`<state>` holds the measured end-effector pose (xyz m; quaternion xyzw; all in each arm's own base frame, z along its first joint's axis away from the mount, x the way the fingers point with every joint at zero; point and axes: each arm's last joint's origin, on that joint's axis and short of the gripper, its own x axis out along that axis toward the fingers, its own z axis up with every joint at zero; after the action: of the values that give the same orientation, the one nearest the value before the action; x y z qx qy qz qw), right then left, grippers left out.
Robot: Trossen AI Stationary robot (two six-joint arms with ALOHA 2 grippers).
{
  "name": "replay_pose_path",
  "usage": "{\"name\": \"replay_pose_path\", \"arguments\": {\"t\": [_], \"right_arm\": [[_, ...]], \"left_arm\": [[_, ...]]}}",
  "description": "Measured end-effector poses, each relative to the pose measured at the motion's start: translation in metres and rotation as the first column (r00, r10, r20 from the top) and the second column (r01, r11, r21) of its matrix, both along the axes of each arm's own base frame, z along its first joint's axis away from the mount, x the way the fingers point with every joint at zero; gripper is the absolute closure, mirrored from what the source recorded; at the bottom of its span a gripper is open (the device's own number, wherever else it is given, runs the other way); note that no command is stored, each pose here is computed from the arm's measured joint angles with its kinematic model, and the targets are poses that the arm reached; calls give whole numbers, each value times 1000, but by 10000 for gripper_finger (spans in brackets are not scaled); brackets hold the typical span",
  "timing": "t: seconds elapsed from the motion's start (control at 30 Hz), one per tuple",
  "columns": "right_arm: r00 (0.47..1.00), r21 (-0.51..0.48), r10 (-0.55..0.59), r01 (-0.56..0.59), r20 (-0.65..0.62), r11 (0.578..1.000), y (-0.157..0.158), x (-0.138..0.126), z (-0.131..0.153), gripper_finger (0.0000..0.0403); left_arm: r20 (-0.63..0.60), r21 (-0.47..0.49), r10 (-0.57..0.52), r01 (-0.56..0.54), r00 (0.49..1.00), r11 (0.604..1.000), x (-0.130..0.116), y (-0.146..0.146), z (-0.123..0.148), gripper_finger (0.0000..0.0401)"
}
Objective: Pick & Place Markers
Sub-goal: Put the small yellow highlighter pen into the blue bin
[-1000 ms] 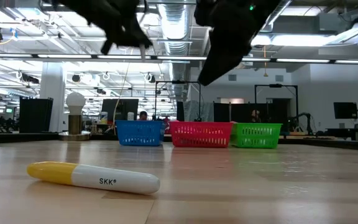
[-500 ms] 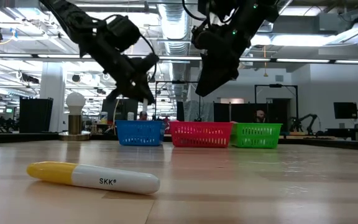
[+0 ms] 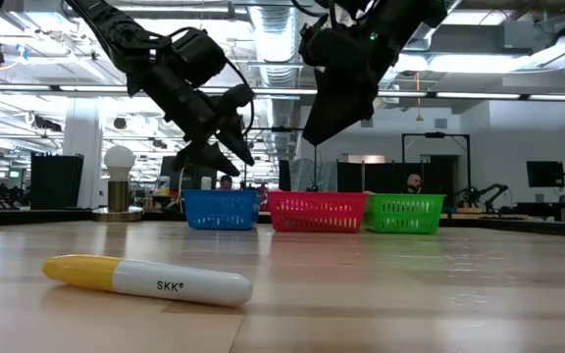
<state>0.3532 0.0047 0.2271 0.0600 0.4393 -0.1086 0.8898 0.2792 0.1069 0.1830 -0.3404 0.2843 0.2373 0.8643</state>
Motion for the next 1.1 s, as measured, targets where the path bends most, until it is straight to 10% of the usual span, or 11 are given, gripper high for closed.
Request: {"name": "replay_pose_path", "arguments": {"t": [0.37,0.77,1.1], "right_arm": [[985,5,113,-114,128,993,43,6,8,224],[946,32,45,-58,321,998,120,9,10,239],[924,91,103,-146,369,985,208,51,-35,203]], "left_arm": [[190,169,-205,174,960,970,-15,-46,65,247],[370,311,-689,616,623,724,-66,-192,120,263],[315,297,-703,637,638,711,-96,-271,101,265]]}}
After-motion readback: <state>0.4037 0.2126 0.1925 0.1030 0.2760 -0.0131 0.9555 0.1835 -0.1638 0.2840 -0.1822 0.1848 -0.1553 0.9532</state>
